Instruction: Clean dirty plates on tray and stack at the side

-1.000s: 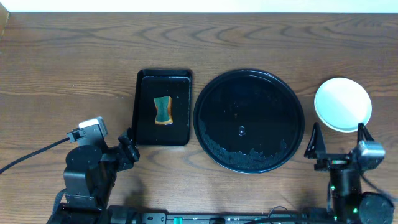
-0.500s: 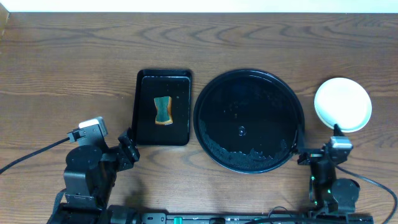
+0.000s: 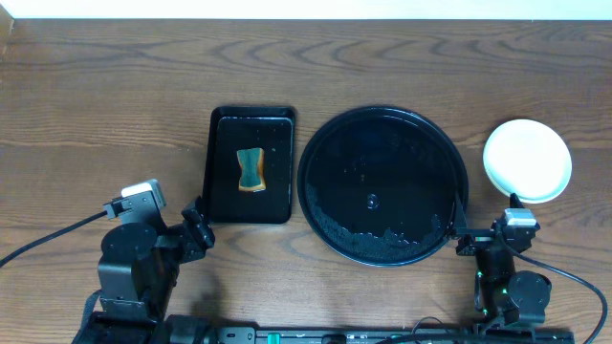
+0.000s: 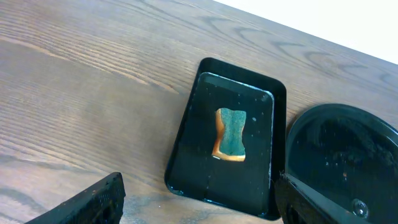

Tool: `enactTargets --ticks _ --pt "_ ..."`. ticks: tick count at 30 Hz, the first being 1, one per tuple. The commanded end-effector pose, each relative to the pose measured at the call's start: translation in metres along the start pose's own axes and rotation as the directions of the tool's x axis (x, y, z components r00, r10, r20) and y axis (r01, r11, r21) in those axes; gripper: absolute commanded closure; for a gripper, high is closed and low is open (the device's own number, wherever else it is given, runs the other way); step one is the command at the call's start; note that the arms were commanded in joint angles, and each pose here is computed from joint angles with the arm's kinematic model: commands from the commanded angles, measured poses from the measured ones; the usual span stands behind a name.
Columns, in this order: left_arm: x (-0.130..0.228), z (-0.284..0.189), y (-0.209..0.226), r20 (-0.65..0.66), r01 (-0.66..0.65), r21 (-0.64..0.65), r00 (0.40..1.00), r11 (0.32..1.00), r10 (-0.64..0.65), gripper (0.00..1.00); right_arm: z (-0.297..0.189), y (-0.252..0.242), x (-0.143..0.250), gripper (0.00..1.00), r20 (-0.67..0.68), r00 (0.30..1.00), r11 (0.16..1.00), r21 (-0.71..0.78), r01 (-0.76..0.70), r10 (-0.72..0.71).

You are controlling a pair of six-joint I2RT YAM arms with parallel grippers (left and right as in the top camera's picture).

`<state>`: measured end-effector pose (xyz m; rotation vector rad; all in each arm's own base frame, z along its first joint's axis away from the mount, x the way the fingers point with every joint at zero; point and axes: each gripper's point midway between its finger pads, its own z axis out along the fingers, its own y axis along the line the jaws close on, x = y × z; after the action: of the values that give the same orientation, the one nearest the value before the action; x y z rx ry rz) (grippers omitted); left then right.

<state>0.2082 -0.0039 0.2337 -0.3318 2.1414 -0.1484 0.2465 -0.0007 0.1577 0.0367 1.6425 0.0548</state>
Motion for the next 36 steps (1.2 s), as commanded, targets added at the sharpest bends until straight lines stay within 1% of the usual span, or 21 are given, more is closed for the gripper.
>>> enactTargets --ticks 1,22,26,28,32,36 --pt "0.001 0.001 0.002 -0.001 0.011 -0.006 1.0 1.0 -0.011 0.22 0.0 0.002 0.001 0.01 0.0 1.0 1.0 -0.009 0.02 -0.02" --pt "0.001 0.001 0.002 -0.001 0.011 -0.006 1.0 1.0 -0.011 0.22 0.0 0.002 0.001 0.01 0.0 1.0 1.0 -0.009 0.02 -0.02" --pt "0.01 -0.001 0.005 -0.026 0.008 -0.017 1.0 1.0 -0.008 0.21 0.0 0.002 0.001 0.01 0.0 1.0 1.0 -0.009 0.02 -0.02" --pt "0.014 0.0 0.009 -0.014 0.015 -0.022 1.0 1.0 -0.015 0.22 0.0 0.002 0.001 0.01 0.0 1.0 1.0 -0.009 0.02 -0.02" --pt "0.027 0.007 0.02 0.05 0.004 -0.027 0.999 1.0 -0.002 0.21 0.0 0.002 0.001 0.01 0.0 1.0 1.0 -0.009 0.02 -0.02" --pt "0.038 0.02 0.029 0.157 -0.007 -0.019 0.987 1.0 0.01 0.22 0.0 0.002 0.001 0.01 0.0 1.0 1.0 -0.009 0.02 -0.02"
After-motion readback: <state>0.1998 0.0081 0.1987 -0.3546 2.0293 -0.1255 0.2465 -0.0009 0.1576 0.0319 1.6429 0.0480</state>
